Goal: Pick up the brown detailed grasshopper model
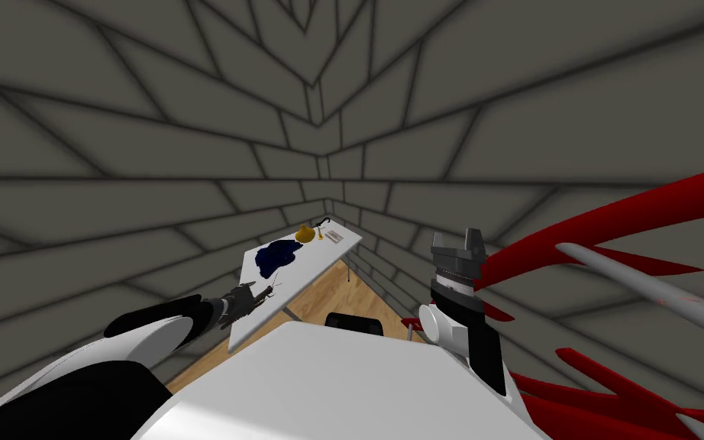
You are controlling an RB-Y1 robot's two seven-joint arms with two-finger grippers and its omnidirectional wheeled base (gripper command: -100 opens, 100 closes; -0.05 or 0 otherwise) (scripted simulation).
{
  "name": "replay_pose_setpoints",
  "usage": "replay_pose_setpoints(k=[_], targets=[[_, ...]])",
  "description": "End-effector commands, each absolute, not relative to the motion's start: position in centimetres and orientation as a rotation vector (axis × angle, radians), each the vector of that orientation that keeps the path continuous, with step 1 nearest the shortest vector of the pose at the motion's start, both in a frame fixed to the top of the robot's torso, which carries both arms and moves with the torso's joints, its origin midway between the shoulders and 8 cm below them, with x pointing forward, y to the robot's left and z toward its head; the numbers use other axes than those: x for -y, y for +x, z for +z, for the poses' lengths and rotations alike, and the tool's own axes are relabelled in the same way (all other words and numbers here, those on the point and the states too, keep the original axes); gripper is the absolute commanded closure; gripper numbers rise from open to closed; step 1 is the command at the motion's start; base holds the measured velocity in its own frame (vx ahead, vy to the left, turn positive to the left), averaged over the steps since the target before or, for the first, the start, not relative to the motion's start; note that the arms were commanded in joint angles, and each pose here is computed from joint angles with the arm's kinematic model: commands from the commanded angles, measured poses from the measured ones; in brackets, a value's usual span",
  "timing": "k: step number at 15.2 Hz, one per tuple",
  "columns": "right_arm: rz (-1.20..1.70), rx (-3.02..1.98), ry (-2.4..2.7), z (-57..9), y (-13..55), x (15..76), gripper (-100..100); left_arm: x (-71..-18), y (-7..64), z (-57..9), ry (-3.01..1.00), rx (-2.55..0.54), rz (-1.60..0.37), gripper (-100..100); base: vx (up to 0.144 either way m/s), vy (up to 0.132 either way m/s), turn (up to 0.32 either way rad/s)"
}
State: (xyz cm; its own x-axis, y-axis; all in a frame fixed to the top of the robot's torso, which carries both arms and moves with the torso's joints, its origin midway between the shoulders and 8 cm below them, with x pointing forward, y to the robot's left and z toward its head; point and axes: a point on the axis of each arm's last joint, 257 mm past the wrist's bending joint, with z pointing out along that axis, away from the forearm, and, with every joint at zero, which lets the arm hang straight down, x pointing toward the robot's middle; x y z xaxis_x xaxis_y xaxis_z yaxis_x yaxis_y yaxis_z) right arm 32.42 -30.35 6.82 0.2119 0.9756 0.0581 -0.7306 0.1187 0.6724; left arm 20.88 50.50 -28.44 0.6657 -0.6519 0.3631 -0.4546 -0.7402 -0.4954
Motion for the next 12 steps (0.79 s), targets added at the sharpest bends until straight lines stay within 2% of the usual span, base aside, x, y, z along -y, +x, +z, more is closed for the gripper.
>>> replay_pose_setpoints(k=[1,12], targets=[[1.312,-0.454,0.659,6.8,32.4,30.4,0,-50.8,19.5,-28.6,-2.576,-0.849,-0.716,-100,0.02,0.009,-0.186],[1.311,-0.454,0.659,6.8,32.4,30.4,0,-50.5,14.1,-29.5,-2.786,-0.792,-0.537,-100,0.015,0.016,-0.111]])
